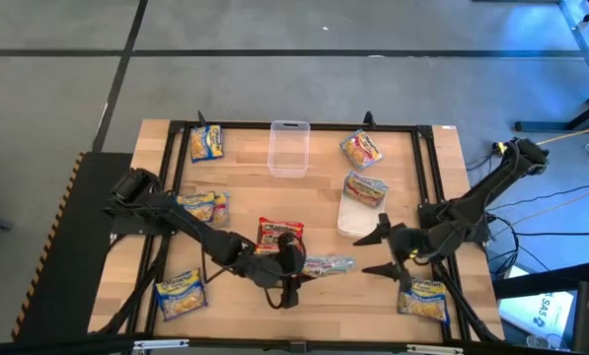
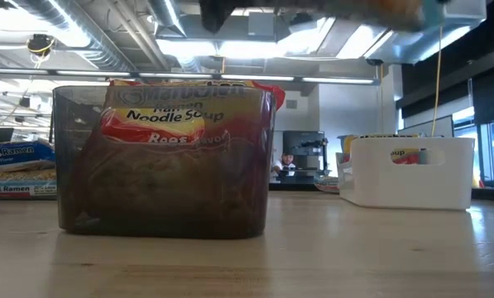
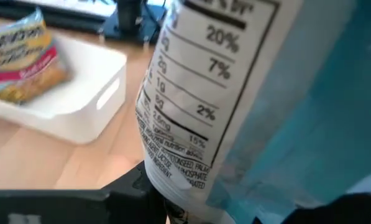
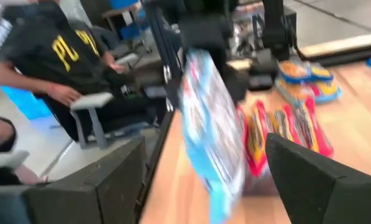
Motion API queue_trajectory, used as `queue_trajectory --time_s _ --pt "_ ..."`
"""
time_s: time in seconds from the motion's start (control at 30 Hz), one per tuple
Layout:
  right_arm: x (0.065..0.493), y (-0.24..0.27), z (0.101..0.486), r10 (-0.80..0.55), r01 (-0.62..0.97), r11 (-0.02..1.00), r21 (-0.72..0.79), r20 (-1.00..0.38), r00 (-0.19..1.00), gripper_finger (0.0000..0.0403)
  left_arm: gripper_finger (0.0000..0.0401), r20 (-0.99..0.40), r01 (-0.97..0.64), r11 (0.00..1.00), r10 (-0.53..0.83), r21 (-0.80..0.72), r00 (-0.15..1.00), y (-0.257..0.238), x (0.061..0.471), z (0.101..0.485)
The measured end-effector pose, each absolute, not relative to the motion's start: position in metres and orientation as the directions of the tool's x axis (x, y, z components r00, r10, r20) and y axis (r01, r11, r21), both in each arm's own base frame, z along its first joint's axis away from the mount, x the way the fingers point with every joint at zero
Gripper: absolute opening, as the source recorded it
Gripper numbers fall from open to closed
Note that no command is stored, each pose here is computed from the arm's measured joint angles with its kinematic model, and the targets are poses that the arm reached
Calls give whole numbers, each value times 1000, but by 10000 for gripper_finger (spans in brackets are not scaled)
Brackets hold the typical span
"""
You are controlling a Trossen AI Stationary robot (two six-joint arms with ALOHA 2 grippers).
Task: Sort Maruchan noodles
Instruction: Put the light blue noodle pack into the white bin
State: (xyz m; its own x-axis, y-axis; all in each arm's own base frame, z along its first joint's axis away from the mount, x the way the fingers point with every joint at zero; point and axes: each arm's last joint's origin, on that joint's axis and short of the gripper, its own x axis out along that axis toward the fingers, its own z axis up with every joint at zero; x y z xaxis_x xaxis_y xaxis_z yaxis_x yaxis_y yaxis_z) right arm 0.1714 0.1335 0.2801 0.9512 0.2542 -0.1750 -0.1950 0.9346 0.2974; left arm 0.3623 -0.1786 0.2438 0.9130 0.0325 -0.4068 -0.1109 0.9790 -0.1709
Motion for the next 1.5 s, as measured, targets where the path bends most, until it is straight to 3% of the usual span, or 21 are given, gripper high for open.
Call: queue_trajectory --time_s 0.17,0.57,0.87,1.13,1.27,1.5 --pt "185 138 311 222 -176 954 241 -175 959 303 159 -438 -125 978 41 -165 898 -178 361 241" --pt "269 153 341 141 -88 989 121 -567 812 303 159 -443 -135 977 49 -164 895 -175 362 240" --pt "311 154 324 139 -63 990 130 -746 651 303 159 -448 -144 974 50 -177 893 -175 361 239" --pt "325 158 301 161 -79 987 141 -794 586 300 159 -457 -149 974 56 -169 888 -174 361 238" --pt "326 159 300 166 -94 986 137 -796 583 260 159 -457 -149 974 56 -170 888 -174 361 239" --pt "326 159 300 166 -122 986 116 -796 582 131 182 -455 -158 970 58 -184 888 -174 361 238"
